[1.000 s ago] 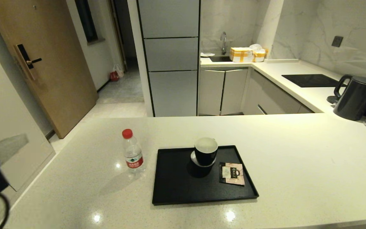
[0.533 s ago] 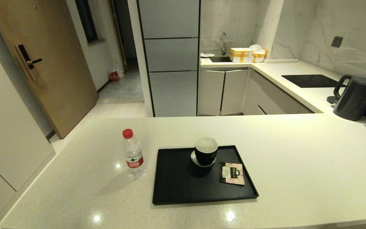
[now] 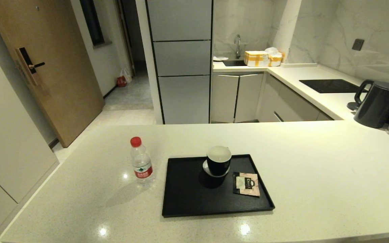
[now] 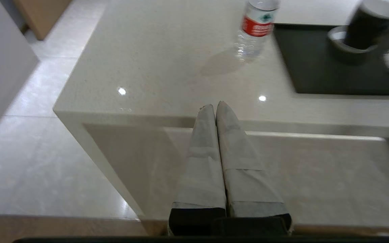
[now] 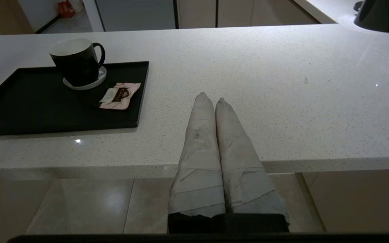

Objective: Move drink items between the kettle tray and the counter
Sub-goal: Pick up the tea bag

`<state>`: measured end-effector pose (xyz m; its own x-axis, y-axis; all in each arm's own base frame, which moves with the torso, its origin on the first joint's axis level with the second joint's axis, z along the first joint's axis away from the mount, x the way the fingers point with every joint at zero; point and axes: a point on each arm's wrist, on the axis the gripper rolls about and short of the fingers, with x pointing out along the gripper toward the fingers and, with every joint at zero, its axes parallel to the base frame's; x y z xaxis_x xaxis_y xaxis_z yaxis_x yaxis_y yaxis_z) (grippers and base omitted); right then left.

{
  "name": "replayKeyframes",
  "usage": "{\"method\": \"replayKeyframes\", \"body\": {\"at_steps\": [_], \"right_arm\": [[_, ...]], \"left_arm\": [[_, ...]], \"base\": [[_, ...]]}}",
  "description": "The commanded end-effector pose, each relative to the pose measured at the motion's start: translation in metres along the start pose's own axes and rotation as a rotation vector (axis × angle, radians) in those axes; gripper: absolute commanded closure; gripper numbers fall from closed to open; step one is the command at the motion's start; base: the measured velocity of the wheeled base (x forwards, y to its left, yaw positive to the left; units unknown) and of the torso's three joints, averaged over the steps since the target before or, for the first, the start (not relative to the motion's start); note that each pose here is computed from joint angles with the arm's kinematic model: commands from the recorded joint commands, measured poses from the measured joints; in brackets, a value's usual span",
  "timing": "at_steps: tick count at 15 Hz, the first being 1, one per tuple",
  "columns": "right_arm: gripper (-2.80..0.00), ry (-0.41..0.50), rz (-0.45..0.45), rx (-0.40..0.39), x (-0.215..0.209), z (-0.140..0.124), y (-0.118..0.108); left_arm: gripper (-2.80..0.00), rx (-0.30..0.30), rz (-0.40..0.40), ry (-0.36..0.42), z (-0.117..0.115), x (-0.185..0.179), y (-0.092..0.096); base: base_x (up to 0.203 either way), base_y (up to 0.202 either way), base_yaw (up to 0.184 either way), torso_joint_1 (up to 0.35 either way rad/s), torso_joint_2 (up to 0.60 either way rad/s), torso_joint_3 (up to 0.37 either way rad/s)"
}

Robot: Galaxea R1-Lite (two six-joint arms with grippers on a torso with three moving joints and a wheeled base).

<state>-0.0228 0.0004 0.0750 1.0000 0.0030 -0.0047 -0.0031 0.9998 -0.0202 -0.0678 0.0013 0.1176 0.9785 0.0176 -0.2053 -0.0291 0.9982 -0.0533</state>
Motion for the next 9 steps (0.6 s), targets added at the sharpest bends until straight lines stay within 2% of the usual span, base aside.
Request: {"method": "replayKeyframes", "body": {"at_steps": [1, 2, 3, 4, 6, 9], "right_arm": [[0.0, 0.001, 0.002, -0.001, 0.0, 0.0, 0.0], [0.0, 0.001, 0.002, -0.001, 0.0, 0.0, 0.0], [0.0, 0.001, 0.002, -0.001, 0.0, 0.0, 0.0], [0.0, 0.001, 0.002, -0.001, 0.0, 0.0, 0.0], [0.0, 0.001, 0.002, -0.001, 0.0, 0.0, 0.0], [0.0, 0.001, 0.002, -0.001, 0.0, 0.0, 0.0]], "left_arm": [[0.0, 0.055, 0.012, -0.138, -0.017, 0.036, 0.0], [0.0, 0.081, 0.005, -0.246, -0.017, 0.043, 0.0], [0.0, 0.101, -0.008, -0.32, -0.016, 0.046, -0.001], [0.0, 0.115, -0.017, -0.33, -0.019, 0.048, -0.001], [0.0, 0.115, -0.026, -0.205, -0.032, 0.052, 0.0], [0.0, 0.082, -0.029, -0.2, -0.033, 0.053, 0.0]], "base": [[0.0, 0.0, 0.0, 0.0, 0.0, 0.0], [0.0, 0.0, 0.0, 0.0, 0.0, 0.0], [0.0, 0.0, 0.0, 0.0, 0.0, 0.0], [0.0, 0.0, 0.0, 0.0, 0.0, 0.0], [0.0, 0.0, 0.0, 0.0, 0.0, 0.0], [0.0, 0.0, 0.0, 0.0, 0.0, 0.0]]}}
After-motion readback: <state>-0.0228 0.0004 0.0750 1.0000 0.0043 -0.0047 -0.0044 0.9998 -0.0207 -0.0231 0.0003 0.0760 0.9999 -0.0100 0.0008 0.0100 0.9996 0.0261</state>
